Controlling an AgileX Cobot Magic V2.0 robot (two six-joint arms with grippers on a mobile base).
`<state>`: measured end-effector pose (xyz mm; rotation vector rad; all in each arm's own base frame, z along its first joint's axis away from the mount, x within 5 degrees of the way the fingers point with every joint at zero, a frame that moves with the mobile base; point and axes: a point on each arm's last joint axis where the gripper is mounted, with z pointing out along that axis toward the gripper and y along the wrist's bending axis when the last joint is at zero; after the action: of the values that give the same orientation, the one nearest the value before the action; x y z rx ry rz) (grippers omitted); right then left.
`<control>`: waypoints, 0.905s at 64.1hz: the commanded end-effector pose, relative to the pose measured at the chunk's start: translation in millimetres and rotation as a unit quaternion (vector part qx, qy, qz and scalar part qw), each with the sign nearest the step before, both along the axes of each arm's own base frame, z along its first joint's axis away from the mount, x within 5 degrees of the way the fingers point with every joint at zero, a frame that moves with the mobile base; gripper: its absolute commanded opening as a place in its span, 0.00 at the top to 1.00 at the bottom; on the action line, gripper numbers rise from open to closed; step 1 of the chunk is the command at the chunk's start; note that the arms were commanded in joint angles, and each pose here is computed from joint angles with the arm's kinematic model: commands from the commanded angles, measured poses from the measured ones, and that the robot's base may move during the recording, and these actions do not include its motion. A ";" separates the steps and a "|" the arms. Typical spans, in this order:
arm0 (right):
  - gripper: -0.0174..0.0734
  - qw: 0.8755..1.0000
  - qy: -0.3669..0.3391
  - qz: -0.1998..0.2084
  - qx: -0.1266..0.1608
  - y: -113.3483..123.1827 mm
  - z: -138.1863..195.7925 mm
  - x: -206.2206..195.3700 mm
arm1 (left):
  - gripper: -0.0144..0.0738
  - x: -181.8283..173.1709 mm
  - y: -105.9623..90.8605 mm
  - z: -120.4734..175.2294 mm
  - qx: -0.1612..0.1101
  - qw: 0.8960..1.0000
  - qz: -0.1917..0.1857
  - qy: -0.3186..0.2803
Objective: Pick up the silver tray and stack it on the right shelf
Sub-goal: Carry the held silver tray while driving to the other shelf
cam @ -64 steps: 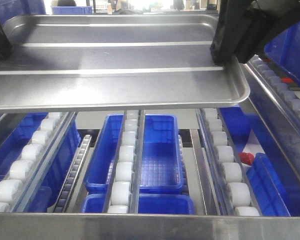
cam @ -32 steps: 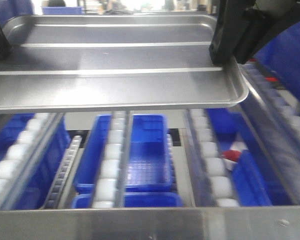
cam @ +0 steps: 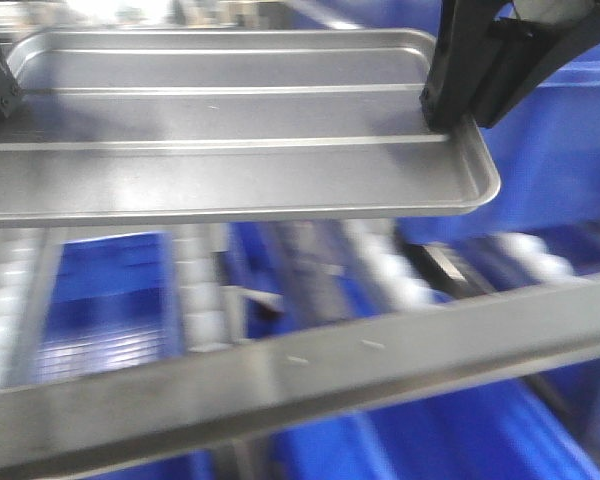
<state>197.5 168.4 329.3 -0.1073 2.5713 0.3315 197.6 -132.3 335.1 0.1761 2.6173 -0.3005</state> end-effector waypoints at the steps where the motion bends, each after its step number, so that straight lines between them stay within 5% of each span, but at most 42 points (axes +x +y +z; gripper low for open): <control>1: 0.75 0.999 -0.037 0.005 -0.010 -8.1 15.9 -0.7 | 0.94 -1.4 4.5 15.6 0.003 0.999 -0.003 -0.035; 58: 0.75 0.999 -0.037 0.004 -0.010 -8.1 15.9 -0.7 | 0.94 -1.5 4.4 15.6 0.002 0.999 -0.003 -0.035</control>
<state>197.2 168.1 329.0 -0.1066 2.5761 0.3263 197.2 -132.8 335.1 0.1731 2.6204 -0.3092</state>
